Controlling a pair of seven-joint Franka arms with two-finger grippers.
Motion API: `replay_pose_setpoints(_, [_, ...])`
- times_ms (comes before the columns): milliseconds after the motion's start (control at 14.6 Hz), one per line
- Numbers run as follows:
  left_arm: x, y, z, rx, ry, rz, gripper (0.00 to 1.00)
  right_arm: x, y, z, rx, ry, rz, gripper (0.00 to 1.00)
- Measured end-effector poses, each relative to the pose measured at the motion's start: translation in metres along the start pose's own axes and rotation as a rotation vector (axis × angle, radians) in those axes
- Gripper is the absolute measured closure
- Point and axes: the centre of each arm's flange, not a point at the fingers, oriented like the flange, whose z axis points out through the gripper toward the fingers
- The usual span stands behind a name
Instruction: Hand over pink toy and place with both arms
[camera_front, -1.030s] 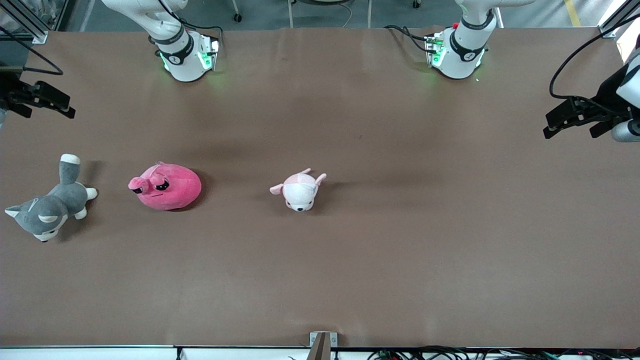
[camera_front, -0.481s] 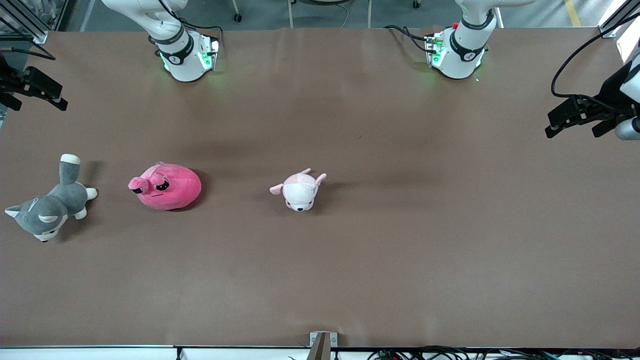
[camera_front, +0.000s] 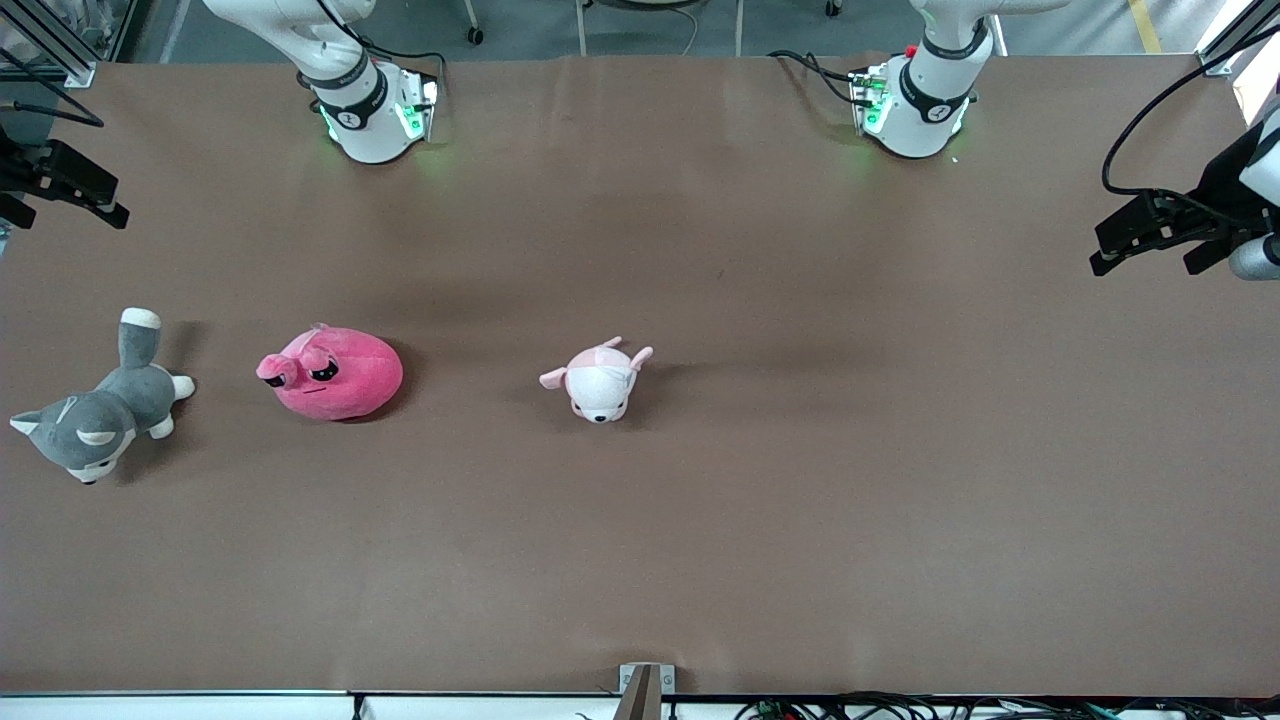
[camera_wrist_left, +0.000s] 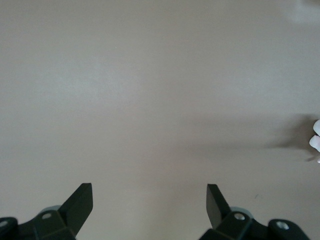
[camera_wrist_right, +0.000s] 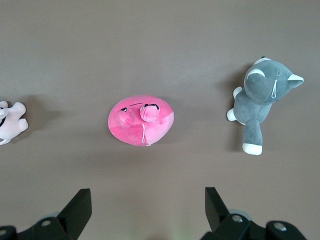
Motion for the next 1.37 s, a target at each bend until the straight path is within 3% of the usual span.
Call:
replay_pose_setpoints(343, [0.0001, 0.0003, -0.0022, 0.0, 0.005, 0.001, 0.0, -0.0021, -0.0004, 0.0046, 0.003, -0.037, 0.0, 0.0])
replay_pose_setpoints(1373, [-0.0002, 0.0029, -0.0021, -0.001, 0.004, 0.005, 0.0, -0.0003, -0.0025, 0.0018, 0.007, -0.018, -0.004, 0.0])
